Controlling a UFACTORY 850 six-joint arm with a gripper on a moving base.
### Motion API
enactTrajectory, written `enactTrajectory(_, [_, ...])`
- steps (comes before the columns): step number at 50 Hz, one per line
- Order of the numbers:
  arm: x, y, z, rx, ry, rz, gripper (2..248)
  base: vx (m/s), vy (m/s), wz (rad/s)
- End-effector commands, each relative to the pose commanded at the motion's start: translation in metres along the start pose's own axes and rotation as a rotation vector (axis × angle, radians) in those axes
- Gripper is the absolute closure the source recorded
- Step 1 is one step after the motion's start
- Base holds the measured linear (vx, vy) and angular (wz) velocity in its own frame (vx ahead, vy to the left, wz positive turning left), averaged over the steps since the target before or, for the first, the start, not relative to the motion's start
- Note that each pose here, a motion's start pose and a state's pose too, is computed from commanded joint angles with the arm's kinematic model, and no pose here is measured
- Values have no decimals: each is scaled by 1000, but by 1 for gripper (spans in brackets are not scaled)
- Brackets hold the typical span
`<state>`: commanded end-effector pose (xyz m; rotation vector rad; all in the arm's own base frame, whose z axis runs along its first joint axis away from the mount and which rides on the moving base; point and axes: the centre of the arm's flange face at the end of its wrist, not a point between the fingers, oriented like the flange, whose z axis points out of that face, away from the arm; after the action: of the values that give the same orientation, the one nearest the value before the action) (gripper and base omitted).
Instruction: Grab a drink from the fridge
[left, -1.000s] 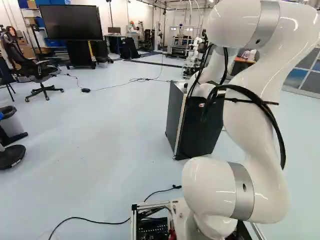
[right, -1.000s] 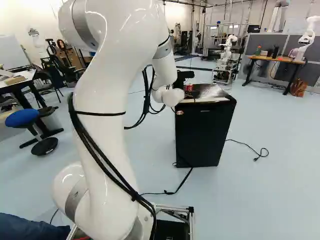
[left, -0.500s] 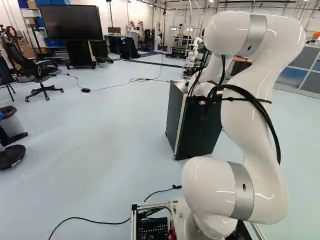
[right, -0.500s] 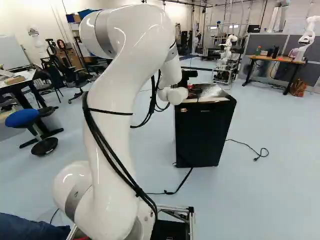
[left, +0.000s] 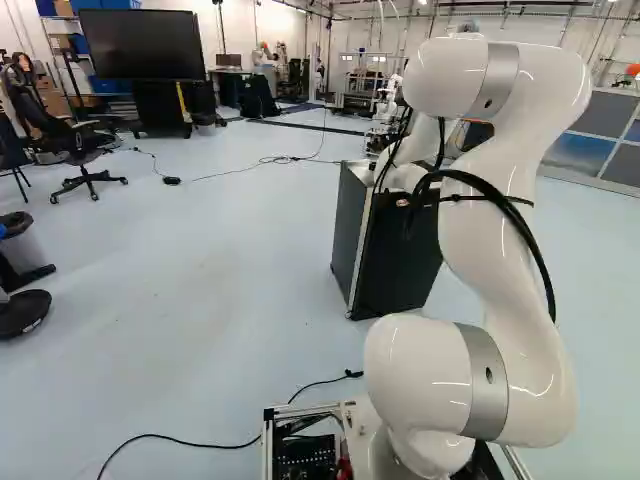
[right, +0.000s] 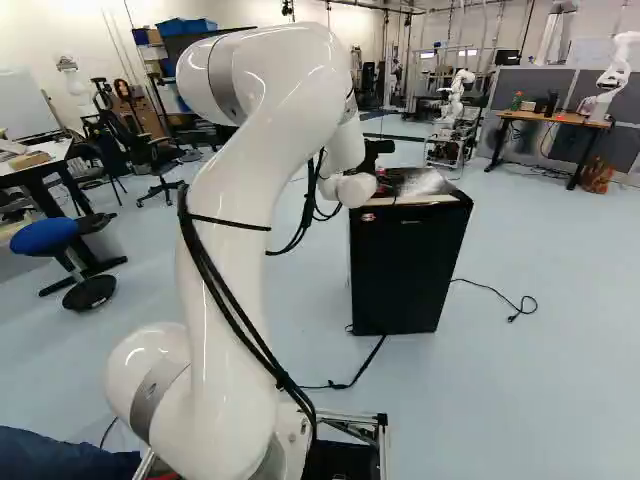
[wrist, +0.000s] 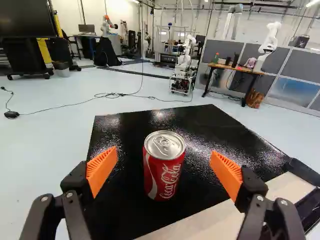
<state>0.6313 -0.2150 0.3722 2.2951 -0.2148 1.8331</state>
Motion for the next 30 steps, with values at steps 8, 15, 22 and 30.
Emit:
enactTrajectory(8, [0, 0, 0, 0, 0, 0, 3, 0, 0, 0])
enactTrajectory(15, [0, 0, 0, 0, 0, 0, 32, 0, 0, 0])
enactTrajectory(22, [0, 0, 0, 0, 0, 0, 70, 0, 0, 0])
enactTrajectory(30, [0, 0, 0, 0, 0, 0, 145, 0, 0, 0])
